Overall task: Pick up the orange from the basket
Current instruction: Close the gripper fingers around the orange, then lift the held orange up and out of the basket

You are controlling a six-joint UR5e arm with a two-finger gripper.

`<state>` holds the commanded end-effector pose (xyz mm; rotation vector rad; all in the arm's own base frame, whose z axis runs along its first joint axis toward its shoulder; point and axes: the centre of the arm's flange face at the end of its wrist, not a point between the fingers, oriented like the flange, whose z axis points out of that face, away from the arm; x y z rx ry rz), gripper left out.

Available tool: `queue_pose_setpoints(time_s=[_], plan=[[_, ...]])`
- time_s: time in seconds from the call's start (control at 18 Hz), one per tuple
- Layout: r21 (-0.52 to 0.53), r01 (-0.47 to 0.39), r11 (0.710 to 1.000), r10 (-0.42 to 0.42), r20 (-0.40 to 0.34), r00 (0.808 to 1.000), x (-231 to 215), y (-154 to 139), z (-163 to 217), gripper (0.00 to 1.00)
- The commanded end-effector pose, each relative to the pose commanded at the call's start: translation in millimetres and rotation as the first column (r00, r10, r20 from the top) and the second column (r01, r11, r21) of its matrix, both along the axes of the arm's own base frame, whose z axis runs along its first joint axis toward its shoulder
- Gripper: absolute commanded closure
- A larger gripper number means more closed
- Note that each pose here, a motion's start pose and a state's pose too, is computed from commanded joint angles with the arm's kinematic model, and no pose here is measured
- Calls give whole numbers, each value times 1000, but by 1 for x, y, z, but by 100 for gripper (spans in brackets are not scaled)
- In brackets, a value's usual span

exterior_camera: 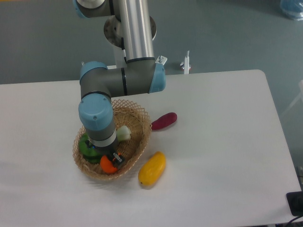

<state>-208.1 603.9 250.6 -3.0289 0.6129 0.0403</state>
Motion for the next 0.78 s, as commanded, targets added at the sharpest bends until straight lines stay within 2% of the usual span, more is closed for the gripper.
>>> queue_pose_setpoints(time_s=[0.22, 0.56, 0.72, 0.78], plan=[[-3, -3, 1000, 3, -2, 1000, 0, -1, -1, 46], [3, 2, 1000, -2, 0, 1000, 1, -3, 5, 49], [16, 6, 1000, -6, -7, 1000, 1, -5, 16, 49], [35, 2, 999, -2, -17, 1000, -2, -7, 29, 49]])
